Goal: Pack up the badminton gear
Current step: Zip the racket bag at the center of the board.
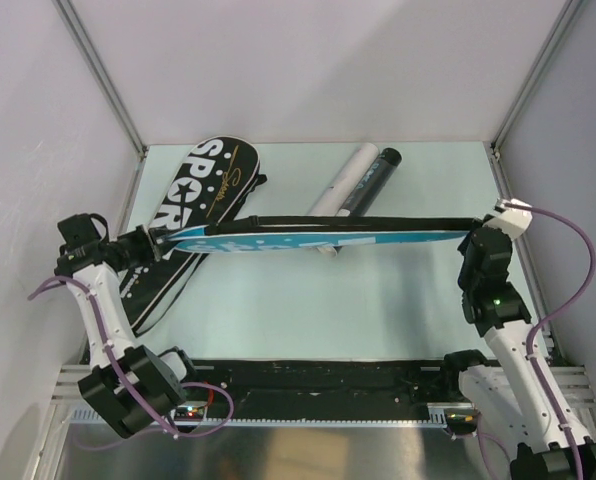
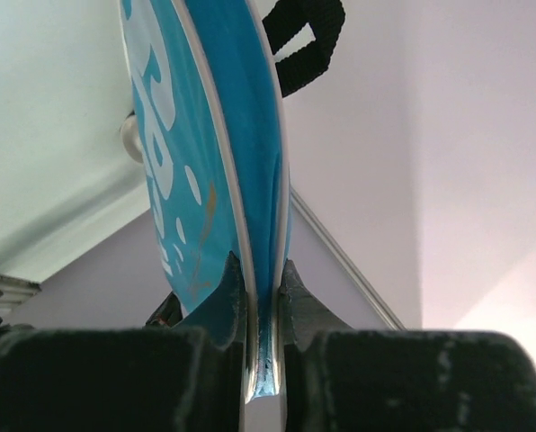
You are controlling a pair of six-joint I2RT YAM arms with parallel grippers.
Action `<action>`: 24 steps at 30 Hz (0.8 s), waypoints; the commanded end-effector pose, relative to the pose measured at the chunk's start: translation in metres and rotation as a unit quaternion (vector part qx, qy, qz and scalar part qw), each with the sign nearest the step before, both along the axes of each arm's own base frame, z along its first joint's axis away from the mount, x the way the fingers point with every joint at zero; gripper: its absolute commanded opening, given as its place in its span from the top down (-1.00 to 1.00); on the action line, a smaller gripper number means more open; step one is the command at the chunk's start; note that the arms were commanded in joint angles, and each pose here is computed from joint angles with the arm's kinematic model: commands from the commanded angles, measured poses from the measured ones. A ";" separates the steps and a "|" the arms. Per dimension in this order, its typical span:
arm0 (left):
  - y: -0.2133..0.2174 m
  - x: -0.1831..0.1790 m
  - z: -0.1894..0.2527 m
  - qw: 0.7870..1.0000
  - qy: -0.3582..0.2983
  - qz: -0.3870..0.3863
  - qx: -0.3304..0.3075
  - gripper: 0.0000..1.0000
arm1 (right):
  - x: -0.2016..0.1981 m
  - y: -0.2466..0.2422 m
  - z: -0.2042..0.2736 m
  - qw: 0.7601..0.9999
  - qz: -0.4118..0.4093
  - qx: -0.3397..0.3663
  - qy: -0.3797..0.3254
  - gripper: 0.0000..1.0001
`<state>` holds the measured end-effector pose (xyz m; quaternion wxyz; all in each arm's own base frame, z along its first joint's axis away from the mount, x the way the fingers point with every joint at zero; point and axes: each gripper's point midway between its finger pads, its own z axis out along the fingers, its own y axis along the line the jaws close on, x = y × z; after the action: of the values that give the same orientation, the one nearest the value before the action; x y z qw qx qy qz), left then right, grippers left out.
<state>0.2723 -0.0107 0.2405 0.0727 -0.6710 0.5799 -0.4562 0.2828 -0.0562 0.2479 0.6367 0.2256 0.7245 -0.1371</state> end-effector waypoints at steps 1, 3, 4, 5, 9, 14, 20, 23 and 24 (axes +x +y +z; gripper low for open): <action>0.079 0.027 0.027 0.981 -0.059 0.121 0.137 1.00 | -0.022 -0.023 -0.005 0.997 -0.054 0.046 0.012 1.00; 0.077 0.025 0.027 0.980 -0.062 0.115 0.149 0.99 | -0.021 -0.009 -0.007 0.997 -0.020 0.076 0.009 1.00; 0.074 0.024 0.025 0.980 -0.063 0.110 0.154 0.99 | -0.024 -0.007 -0.007 0.996 -0.020 0.091 0.004 1.00; 0.072 0.023 0.023 0.980 -0.062 0.107 0.158 1.00 | -0.028 -0.007 -0.009 0.995 -0.022 0.101 0.004 1.00; 0.050 0.019 0.013 0.975 -0.063 0.075 0.198 0.99 | -0.043 -0.012 -0.007 0.991 -0.039 0.129 -0.013 1.00; 0.018 -0.002 -0.028 0.971 -0.042 0.026 0.233 1.00 | -0.048 -0.028 -0.003 0.989 -0.069 0.126 -0.029 1.00; 0.016 -0.030 -0.053 0.954 -0.051 0.029 0.294 0.97 | -0.034 -0.043 -0.022 0.987 -0.071 0.142 -0.007 0.91; 0.013 -0.039 -0.072 0.949 -0.043 0.014 0.312 0.86 | -0.031 -0.053 -0.032 0.984 -0.081 0.160 -0.003 0.90; 0.012 -0.042 -0.081 0.949 -0.037 0.006 0.313 0.81 | -0.031 -0.058 -0.034 0.983 -0.088 0.164 -0.006 0.89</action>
<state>0.2189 -0.0392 0.1726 0.1844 -0.6286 0.6649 -0.3588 0.2445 -0.0776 0.1860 0.5299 0.3468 0.7728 -0.0417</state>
